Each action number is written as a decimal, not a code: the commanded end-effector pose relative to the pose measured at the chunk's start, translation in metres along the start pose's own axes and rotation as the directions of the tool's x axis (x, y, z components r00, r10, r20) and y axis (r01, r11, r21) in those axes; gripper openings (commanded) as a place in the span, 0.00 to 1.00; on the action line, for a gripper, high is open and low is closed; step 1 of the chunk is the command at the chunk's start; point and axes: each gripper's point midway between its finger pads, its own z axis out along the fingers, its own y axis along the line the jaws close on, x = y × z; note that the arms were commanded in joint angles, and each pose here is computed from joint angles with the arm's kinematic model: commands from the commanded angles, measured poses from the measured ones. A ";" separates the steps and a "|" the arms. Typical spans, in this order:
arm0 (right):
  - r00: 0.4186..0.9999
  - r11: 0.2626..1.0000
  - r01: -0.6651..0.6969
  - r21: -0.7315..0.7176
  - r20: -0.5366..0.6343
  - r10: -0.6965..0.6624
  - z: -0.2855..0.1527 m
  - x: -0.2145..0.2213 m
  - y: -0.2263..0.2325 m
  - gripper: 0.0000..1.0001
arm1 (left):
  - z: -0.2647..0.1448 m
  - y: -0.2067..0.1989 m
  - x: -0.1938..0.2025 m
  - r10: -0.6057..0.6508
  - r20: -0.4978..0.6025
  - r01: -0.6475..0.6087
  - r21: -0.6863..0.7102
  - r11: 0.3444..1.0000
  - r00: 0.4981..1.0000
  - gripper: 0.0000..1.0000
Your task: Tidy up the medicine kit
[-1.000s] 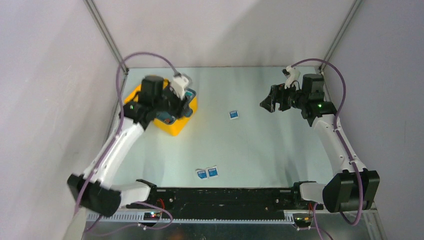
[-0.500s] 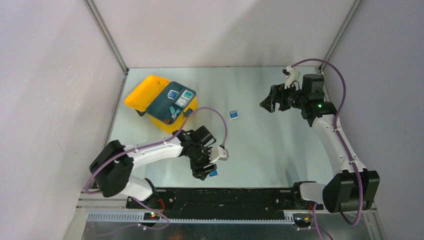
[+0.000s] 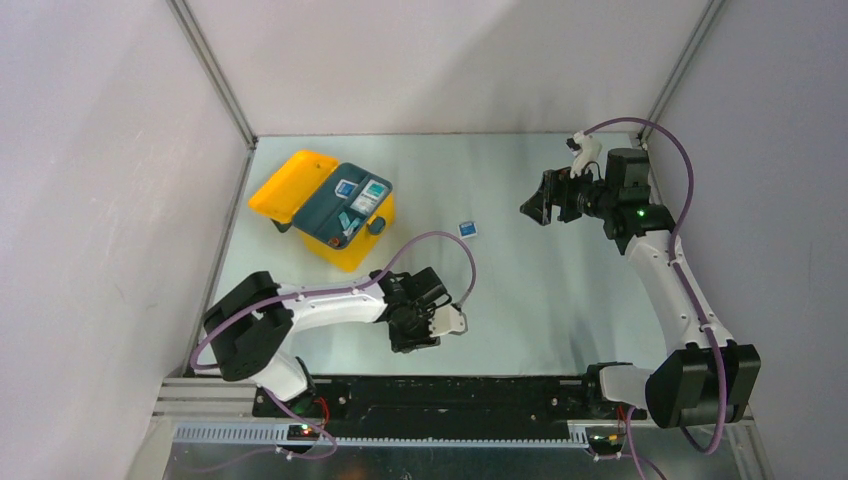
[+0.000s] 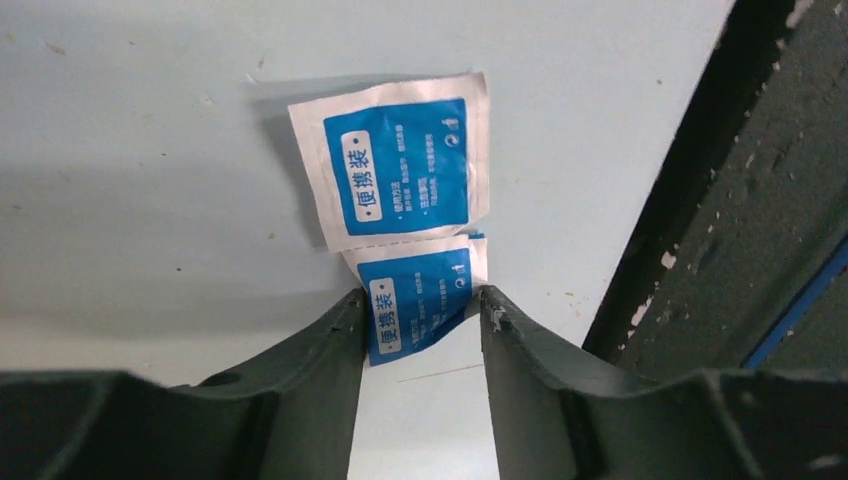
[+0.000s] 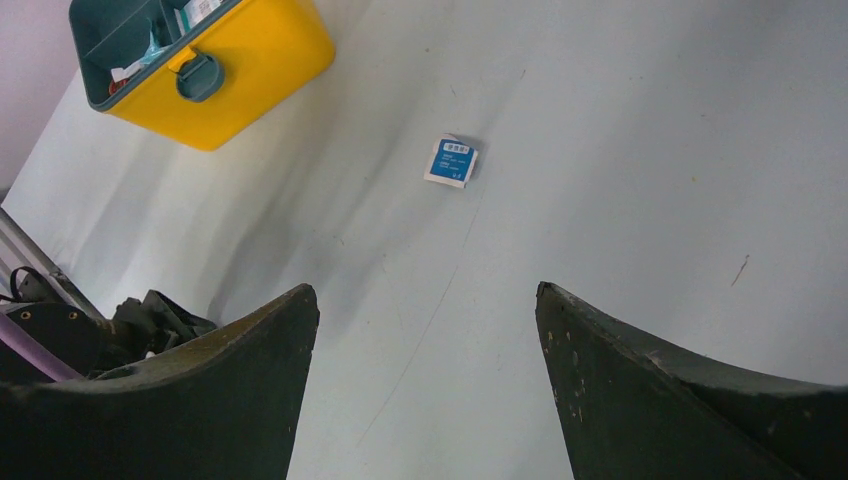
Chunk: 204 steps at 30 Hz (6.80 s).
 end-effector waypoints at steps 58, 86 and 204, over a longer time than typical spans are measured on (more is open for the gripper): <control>1.000 1.000 0.011 -0.003 0.021 -0.011 0.000 -0.006 -0.002 0.84 | -0.198 0.312 0.102 -0.447 0.307 0.540 -0.547 0.640 0.840 0.17; 0.865 0.991 -0.130 0.028 -0.485 0.127 0.181 0.082 -0.030 0.66 | -0.289 0.203 0.019 -0.375 0.752 0.752 -0.234 0.616 0.542 0.60; 0.916 0.806 -0.263 -0.530 -0.399 0.037 0.093 0.050 0.118 0.37 | -0.212 0.244 0.144 -0.609 0.346 0.681 -0.548 0.486 0.714 0.00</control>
